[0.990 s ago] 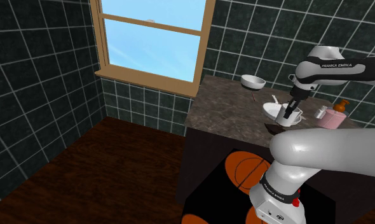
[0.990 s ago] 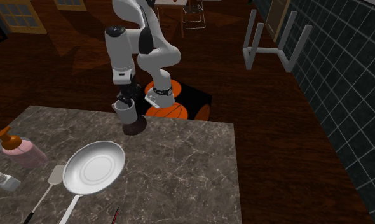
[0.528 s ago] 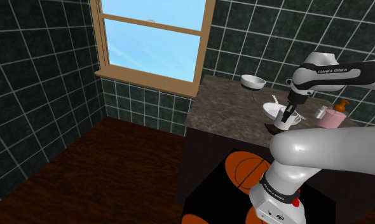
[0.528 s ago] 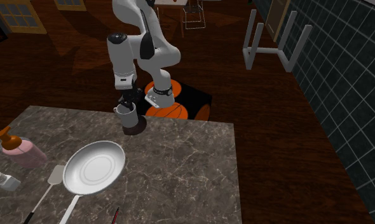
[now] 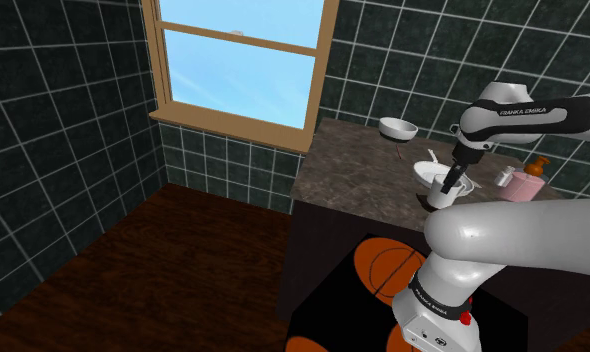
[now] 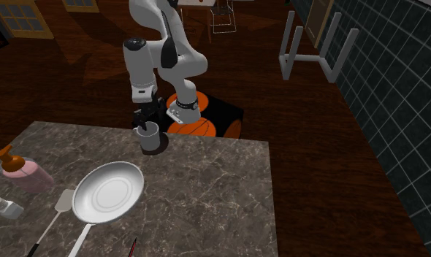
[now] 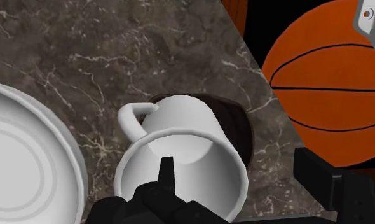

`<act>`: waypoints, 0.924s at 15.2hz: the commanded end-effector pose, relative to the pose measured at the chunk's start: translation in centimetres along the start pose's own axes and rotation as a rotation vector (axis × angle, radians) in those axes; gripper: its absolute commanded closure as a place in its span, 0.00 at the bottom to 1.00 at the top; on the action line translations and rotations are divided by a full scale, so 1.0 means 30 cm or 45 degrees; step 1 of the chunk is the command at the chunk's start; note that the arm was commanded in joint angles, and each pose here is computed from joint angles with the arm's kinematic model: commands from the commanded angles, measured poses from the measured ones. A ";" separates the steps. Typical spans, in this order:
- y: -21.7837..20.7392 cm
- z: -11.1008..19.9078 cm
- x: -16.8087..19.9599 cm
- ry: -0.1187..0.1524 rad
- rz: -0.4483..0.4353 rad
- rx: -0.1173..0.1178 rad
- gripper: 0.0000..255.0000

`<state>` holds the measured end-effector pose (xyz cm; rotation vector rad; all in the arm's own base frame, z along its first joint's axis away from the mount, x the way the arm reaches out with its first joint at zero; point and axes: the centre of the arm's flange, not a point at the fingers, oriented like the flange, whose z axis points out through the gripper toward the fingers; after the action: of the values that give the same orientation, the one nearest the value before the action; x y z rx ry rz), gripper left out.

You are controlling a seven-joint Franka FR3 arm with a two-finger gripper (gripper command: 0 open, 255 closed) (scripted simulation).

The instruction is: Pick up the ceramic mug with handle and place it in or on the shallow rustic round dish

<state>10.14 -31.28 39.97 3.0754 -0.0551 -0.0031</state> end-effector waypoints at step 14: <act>0.000 -0.167 0.000 0.000 0.000 0.000 0.00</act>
<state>10.16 -30.95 44.96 3.0754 -0.0551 -0.0031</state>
